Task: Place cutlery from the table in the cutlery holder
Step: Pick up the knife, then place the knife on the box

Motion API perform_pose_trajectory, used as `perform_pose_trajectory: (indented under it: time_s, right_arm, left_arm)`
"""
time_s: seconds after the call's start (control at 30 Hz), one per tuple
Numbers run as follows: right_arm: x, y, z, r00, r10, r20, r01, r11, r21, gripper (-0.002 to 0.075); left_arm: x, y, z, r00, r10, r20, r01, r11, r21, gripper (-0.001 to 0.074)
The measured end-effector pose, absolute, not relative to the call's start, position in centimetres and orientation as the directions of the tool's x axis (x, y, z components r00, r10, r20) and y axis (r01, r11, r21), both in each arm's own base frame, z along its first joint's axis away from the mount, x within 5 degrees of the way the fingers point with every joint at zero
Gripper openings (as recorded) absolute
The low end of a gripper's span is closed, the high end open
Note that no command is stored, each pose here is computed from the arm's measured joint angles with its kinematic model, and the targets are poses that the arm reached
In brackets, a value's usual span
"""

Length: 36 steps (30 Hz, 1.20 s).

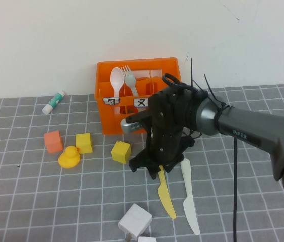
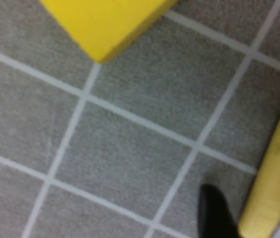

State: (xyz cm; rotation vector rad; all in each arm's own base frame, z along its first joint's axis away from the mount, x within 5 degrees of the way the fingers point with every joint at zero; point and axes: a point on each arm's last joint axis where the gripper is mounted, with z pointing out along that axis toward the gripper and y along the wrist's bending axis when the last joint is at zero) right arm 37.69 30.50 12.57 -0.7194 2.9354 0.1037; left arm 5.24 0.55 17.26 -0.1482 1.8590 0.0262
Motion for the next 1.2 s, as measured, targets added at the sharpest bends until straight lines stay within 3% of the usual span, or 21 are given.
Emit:
perform_pose_trajectory:
  time_s: [0.23,0.63,0.93,1.1,1.2]
  right_arm:
    - [37.8,30.2,12.5,-0.852,-0.511,-0.114,-0.514,0.858,0.001,0.0145]
    - [36.4,30.3,14.5,-0.752,-0.647,-0.13,-0.652,0.758,-0.002,0.0136]
    - [32.6,29.0,22.5,-0.642,-0.631,-0.436,-0.706,0.708,0.016,0.0136]
    - [30.1,26.6,24.1,-0.602,-0.395,-0.694,-0.635,0.764,0.115,0.0135]
    - [28.9,24.8,23.7,-0.502,-0.207,-0.84,-0.574,0.806,0.145,0.0135]
  left_arm:
    - [5.2,0.5,17.3,-0.282,-0.091,-0.955,-0.116,0.991,-0.06,-0.0001]
    - [5.2,0.5,17.3,-0.282,-0.091,-0.955,-0.116,0.991,-0.06,-0.0001]
    - [5.2,0.5,17.3,-0.282,-0.091,-0.955,-0.116,0.991,-0.06,-0.0001]
    - [5.2,0.5,17.3,-0.282,-0.091,-0.955,-0.116,0.991,-0.06,-0.0001]
    - [5.2,0.5,17.3,-0.282,-0.091,-0.955,-0.116,0.991,-0.06,-0.0001]
